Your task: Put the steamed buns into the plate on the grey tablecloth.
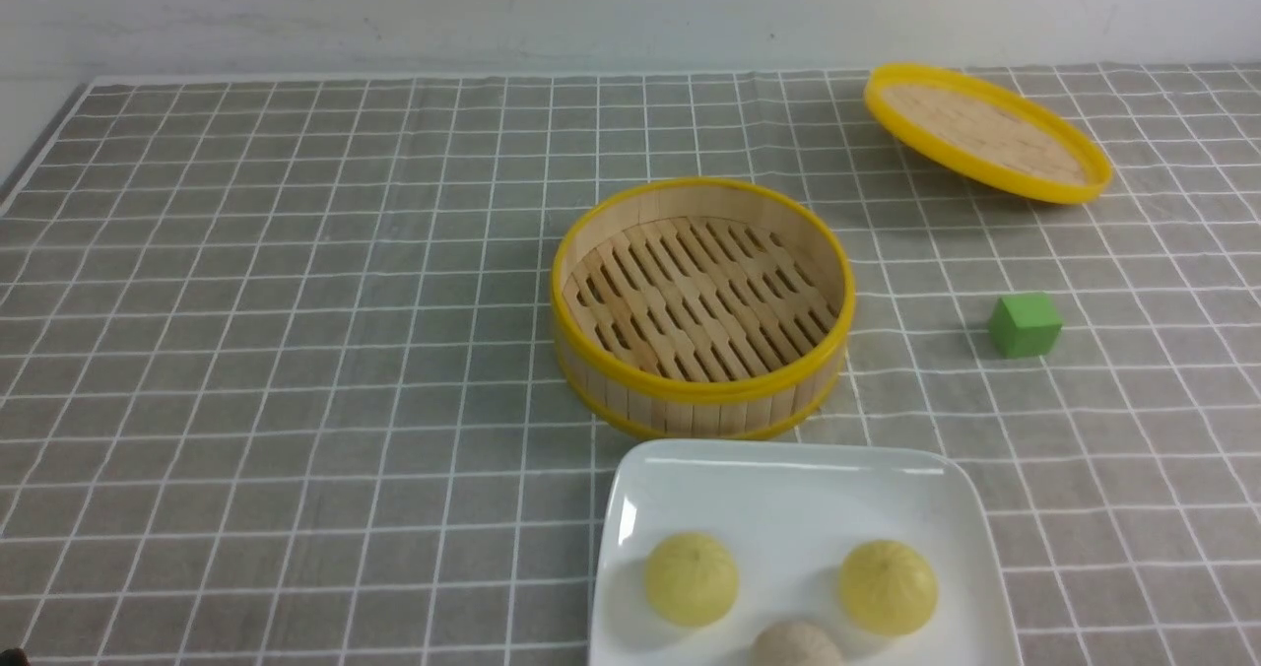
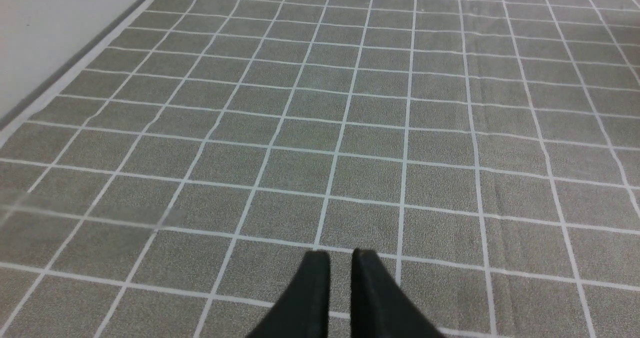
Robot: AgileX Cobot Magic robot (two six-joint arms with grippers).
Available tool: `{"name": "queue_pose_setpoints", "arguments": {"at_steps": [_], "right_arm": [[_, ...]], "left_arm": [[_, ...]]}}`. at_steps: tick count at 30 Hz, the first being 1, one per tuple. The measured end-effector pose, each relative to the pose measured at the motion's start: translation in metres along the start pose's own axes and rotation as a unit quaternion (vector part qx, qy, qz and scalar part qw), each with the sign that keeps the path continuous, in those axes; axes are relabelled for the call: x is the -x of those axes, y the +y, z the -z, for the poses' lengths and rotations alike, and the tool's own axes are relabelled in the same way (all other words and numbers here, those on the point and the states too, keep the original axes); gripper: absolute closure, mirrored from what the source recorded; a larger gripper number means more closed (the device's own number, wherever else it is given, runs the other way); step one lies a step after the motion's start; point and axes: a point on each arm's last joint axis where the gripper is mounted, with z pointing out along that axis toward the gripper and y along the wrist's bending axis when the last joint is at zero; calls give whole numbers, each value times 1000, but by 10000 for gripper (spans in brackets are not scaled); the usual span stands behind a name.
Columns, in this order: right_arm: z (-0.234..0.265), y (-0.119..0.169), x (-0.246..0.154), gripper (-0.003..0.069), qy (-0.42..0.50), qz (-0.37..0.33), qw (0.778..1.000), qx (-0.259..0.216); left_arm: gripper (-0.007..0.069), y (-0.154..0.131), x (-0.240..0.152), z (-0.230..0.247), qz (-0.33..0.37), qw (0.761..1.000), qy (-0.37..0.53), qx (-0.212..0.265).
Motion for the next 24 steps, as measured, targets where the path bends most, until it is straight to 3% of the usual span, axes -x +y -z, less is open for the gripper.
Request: {"name": "queue_pose_setpoints", "arguments": {"at_steps": [24], "right_arm": [[0, 0, 0, 515, 0, 0, 1000, 0]], "left_arm": [[504, 0, 0, 0, -1, 1000, 0, 0]]}}
